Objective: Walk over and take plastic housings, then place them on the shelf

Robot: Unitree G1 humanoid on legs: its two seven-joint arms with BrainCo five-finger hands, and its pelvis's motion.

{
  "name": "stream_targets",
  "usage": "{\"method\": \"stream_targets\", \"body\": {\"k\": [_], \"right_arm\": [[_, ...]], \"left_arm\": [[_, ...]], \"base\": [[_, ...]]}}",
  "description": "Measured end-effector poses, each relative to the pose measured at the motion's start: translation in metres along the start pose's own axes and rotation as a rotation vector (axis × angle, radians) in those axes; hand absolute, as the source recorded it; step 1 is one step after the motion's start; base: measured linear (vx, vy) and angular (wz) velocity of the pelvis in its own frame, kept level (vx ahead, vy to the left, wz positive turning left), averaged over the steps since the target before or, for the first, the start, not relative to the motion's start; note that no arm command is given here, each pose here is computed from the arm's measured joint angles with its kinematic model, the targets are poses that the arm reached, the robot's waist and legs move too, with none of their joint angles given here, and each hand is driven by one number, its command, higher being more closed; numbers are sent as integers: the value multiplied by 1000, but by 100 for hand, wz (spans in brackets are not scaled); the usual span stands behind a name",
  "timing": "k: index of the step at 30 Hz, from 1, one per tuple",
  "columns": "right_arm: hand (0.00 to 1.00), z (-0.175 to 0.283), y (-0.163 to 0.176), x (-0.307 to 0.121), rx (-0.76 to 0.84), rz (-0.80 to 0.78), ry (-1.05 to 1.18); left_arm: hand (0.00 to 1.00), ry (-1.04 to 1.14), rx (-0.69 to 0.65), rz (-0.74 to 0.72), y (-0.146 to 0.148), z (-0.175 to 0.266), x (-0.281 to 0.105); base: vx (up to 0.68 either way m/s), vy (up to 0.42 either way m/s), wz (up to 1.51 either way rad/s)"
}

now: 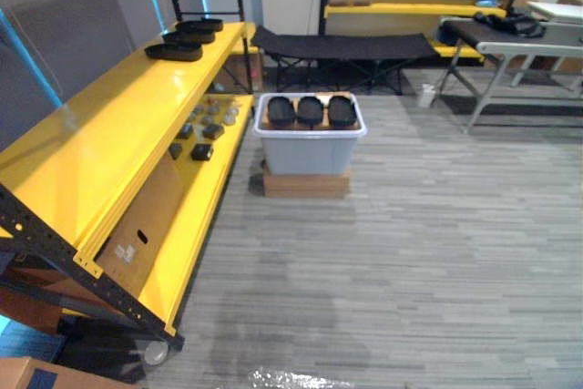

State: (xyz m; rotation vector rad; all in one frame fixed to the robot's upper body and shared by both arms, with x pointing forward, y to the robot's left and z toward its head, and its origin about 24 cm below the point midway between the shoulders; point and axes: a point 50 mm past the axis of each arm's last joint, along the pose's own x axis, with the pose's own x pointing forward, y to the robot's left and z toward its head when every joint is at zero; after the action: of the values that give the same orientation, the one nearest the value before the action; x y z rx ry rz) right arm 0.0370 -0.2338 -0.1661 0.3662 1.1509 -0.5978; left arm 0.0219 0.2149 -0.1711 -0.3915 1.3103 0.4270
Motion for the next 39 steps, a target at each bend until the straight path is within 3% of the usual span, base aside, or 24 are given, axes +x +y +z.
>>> {"method": "stream_targets", "body": {"k": [14,31,39], "right_arm": [[0,34,31,7,47,107,-69],[0,22,34,6,41,140,-40],[0,9,22,4,-10,71,-21]], "left_arm": [[0,-77,-18,-80,-15,26,3],[0,-93,26,-66,-17,24,3],[0,-61,35,-58,-15,10,2]], "base": [[129,-1,3],[-62,-14,-3],[-62,-21,5]]}}
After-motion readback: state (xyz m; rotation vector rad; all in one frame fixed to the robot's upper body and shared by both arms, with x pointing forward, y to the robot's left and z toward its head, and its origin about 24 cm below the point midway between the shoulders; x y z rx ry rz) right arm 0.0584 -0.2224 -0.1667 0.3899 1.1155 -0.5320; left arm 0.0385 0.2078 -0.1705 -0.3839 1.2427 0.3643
